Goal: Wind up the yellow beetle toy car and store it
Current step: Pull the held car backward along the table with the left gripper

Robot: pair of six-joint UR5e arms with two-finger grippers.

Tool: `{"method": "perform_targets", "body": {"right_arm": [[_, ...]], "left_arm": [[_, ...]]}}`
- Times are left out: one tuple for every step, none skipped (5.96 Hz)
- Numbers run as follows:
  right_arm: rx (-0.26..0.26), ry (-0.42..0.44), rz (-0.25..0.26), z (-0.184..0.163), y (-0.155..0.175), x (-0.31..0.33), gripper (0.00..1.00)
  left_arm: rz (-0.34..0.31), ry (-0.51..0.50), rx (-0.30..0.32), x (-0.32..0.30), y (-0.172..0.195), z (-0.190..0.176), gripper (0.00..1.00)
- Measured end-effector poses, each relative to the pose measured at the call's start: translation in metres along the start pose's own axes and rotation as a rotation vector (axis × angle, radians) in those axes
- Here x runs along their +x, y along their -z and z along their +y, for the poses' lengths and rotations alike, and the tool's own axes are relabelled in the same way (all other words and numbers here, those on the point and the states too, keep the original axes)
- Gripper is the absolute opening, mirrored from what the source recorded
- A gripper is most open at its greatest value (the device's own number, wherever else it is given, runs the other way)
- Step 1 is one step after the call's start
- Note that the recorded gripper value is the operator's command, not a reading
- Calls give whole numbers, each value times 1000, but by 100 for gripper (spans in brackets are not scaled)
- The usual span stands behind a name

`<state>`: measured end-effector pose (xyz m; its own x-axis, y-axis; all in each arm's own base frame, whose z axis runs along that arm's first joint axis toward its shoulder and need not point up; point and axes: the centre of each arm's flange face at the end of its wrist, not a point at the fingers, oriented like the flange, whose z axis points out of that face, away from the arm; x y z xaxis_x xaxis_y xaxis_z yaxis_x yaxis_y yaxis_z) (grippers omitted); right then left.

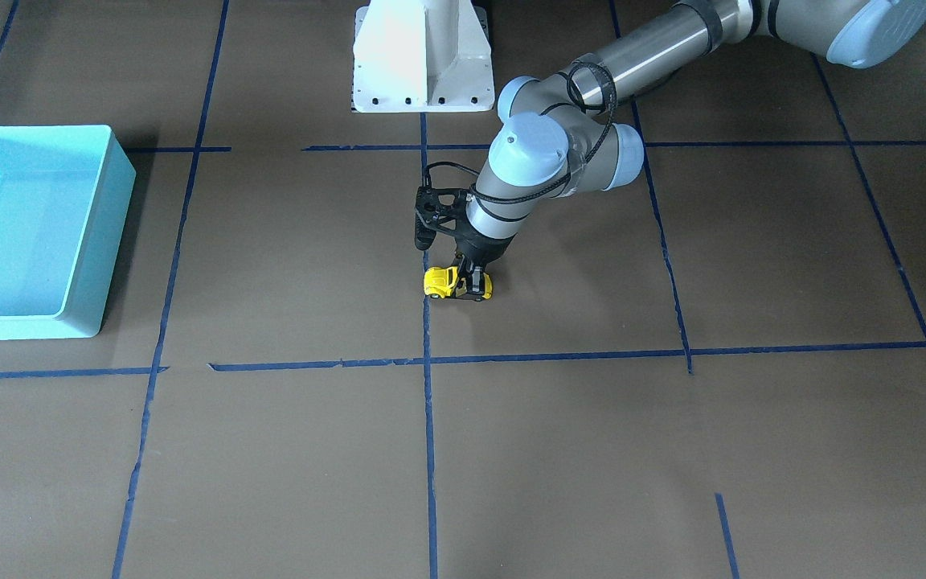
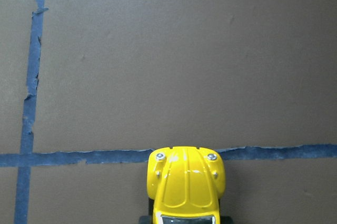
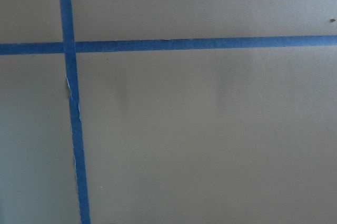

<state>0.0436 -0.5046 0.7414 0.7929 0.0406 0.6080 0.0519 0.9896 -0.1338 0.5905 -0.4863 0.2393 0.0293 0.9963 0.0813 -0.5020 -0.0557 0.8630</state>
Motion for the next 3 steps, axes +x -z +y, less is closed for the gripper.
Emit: {"method": "perform_targets", "body": {"right_arm": [[1, 0, -1, 0, 1, -1, 100], [3, 2, -1, -1, 1, -1, 100], [7, 4, -2, -2, 3, -2, 100]], "left_arm": [[-3, -3, 9, 1, 0, 5, 1], [-6, -5, 14, 1, 0, 11, 1], [-6, -6, 19, 4, 2, 22, 1]]}}
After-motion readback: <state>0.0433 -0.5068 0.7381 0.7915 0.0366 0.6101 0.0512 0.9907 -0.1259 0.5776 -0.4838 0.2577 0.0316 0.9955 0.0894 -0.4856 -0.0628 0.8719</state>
